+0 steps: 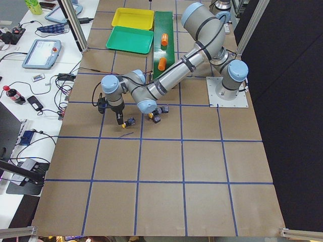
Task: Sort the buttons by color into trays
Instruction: 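Move the left gripper to a yellow button while the right gripper shifts, then grasp the yellow button with the left gripper and carry it over the belt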
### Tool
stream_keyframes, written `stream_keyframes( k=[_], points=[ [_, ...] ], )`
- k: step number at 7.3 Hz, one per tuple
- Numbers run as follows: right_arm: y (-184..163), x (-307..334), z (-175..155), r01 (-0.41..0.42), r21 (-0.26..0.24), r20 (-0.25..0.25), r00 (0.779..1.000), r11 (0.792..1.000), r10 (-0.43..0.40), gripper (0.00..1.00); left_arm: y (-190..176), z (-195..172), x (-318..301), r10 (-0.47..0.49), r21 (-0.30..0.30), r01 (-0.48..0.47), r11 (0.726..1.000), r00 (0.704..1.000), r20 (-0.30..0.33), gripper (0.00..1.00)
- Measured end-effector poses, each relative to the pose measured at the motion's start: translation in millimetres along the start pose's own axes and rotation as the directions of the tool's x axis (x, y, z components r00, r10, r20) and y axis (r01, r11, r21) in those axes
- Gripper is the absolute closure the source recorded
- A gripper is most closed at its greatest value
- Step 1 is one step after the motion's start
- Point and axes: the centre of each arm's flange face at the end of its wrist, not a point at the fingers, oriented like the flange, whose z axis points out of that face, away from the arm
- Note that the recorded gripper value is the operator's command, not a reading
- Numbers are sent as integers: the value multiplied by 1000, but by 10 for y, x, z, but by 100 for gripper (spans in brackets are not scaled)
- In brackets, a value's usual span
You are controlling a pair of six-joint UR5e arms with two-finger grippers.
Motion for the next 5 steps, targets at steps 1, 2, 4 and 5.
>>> stream_keyframes(
  k=[1, 2, 4, 5],
  points=[
    [8, -1, 13, -1, -3, 0, 1000, 1000, 1, 0, 61, 65, -31, -11, -16, 11, 1000, 1000, -5, 2],
    [12, -1, 17, -1, -3, 1, 1000, 1000, 1, 0, 116, 129, -32, -21, -31, 21, 999, 1000, -11, 2],
    [15, -2, 18, -3, -3, 0, 1000, 1000, 3, 0, 184, 203, -69, -41, -50, 40, 998, 999, -15, 69],
    [16, -4, 17, -4, -3, 0, 1000, 1000, 4, 0, 224, 225, -154, -54, -59, 53, 997, 998, -15, 94]
  ],
)
